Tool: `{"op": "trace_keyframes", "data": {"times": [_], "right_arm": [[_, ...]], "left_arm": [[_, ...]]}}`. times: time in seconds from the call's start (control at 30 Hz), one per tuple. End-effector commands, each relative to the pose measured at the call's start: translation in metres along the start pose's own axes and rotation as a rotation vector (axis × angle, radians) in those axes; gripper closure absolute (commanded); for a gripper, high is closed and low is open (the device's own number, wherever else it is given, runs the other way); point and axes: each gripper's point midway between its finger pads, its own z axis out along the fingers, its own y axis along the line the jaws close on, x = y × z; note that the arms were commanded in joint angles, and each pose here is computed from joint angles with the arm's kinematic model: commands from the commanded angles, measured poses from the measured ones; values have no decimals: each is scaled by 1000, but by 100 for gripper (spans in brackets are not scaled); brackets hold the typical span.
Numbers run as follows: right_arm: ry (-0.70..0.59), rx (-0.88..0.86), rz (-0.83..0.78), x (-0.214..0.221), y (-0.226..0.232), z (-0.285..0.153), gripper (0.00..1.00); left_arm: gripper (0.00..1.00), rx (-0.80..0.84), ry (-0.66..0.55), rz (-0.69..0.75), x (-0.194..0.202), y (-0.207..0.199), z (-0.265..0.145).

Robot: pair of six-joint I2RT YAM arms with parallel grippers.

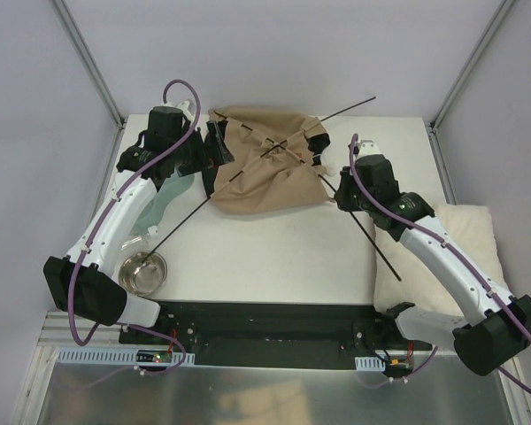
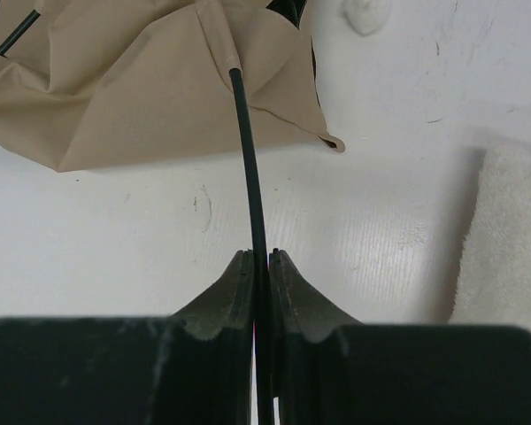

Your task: Set up the pet tent

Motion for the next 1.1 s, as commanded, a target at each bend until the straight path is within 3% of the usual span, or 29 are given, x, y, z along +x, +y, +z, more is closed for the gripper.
{"op": "trace_keyframes", "data": {"times": [0.0,0.27,0.67,0.87,1.07], "right_arm": [[-86,-8,94,-27,7,-6,100],[-217,-171,270,-33,36,-3,100],[-246,-392,251,-22,69,-31,100],[-226,-436,244,-16,75,-36,100],[-224,-460,241,-14,78,-36,100]], "left_arm": [[4,94,-6,-16,-3,-26,-12],[9,167,150,-166,29,-81,23],[9,335,304,-193,61,-177,88],[13,334,357,-217,76,-186,108],[25,287,392,-253,93,-173,110]]}}
